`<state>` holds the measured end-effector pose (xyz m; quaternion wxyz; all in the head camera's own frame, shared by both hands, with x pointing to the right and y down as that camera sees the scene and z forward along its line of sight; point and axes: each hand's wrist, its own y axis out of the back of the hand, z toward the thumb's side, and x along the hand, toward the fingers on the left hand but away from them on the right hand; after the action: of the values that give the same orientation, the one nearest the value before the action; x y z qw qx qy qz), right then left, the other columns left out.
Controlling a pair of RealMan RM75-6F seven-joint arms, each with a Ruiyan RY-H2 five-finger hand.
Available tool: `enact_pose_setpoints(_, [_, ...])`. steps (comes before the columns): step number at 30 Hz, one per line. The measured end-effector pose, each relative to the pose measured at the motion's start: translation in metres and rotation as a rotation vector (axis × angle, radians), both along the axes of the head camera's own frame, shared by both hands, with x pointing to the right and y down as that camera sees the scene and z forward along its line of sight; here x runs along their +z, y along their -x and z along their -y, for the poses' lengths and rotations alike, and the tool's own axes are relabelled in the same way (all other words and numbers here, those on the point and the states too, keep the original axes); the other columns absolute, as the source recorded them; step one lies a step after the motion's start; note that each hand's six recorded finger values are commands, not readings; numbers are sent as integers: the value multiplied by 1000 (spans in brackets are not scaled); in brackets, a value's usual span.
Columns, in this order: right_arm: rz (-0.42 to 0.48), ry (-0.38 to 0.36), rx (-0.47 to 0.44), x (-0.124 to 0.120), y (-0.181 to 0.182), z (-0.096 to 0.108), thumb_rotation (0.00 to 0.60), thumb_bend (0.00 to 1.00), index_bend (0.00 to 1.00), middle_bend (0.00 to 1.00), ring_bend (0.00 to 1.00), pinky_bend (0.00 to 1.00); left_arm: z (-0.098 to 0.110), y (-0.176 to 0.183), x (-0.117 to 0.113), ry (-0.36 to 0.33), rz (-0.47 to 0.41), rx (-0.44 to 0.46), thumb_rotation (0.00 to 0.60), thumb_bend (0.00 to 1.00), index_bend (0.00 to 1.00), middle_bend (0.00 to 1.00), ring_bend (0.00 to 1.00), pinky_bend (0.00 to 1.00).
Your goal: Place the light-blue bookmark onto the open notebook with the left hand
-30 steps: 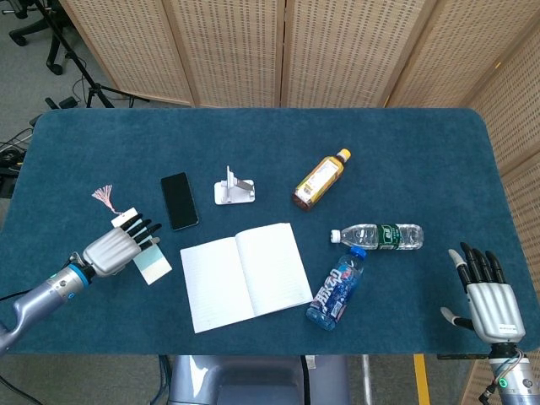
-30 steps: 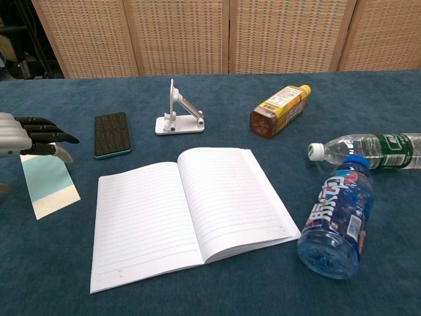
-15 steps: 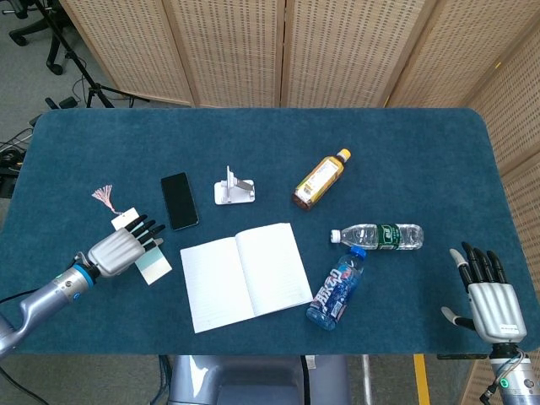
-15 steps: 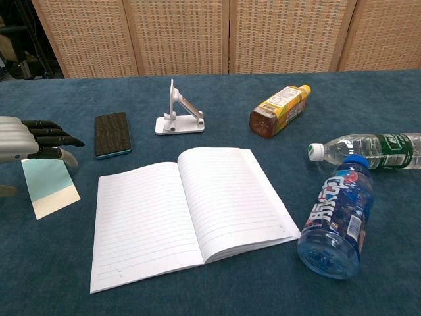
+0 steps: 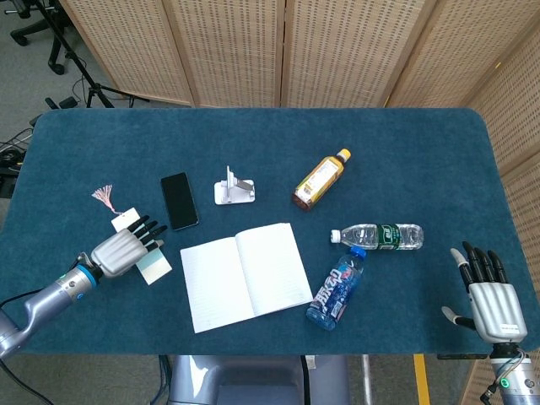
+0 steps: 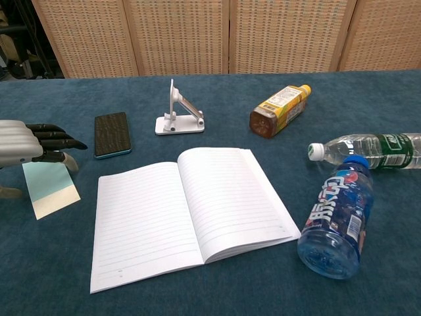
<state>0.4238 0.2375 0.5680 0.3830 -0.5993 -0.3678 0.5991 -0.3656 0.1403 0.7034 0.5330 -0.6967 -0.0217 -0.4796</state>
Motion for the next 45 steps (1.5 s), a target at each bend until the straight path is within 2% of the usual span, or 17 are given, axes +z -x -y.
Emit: enact_pose_setpoints(45, [5, -4, 0, -2, 0, 0, 600, 0, 0, 0, 0, 0, -1, 0, 3, -9, 8, -12, 600, 282, 333, 0, 0, 0])
